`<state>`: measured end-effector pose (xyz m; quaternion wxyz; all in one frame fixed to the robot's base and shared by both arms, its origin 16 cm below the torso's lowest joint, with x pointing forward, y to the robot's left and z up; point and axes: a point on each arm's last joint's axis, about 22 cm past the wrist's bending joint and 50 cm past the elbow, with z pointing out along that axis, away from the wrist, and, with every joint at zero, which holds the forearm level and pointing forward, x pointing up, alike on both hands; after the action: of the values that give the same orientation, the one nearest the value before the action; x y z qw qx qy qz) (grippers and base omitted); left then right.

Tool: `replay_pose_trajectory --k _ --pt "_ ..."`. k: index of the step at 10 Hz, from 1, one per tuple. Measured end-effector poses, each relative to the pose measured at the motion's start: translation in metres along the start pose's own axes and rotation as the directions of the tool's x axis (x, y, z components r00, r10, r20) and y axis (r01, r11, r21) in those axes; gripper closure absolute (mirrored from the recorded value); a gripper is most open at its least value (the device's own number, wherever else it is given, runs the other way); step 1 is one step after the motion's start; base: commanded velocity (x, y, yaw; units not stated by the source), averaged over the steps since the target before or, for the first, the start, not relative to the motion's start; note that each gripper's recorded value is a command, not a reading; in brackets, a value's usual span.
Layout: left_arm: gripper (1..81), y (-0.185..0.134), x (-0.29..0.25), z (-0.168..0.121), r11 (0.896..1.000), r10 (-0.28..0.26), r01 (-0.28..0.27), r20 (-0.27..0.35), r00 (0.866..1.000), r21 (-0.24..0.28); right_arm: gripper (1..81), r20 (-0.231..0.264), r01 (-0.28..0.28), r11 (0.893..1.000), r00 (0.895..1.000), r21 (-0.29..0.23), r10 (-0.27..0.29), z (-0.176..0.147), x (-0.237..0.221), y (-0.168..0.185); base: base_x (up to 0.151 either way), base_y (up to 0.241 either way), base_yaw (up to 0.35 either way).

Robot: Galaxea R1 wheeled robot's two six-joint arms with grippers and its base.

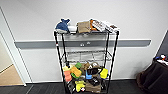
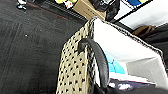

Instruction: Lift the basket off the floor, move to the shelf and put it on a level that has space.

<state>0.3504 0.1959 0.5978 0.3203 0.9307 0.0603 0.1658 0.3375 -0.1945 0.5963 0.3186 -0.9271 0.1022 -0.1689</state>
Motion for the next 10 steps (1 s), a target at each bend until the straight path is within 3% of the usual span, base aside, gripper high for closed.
replay_pose_trajectory --k 3,7,10 --pt "81.1 -0.006 -0.015 0.004 1.0 -0.003 0.003 0.026 1.0 0.013 81.1 0.034 -0.022 1.0 0.999 -0.009 0.023 0.001 -0.029 0.009 0.0 0.0 0.0" --pt "81.1 -0.02 -0.021 0.008 0.999 0.002 -0.003 0.026 1.0 0.044 81.1 0.034 -0.023 1.0 0.999 0.003 0.023 0.006 -0.032 0.001 0.0 0.0 0.0" --pt "81.1 -0.02 -0.028 0.006 0.999 0.001 -0.002 0.034 0.999 0.044 81.1 0.042 -0.027 1.0 0.999 -0.002 0.027 0.006 -0.041 0.004 0.084 -0.021 0.0"
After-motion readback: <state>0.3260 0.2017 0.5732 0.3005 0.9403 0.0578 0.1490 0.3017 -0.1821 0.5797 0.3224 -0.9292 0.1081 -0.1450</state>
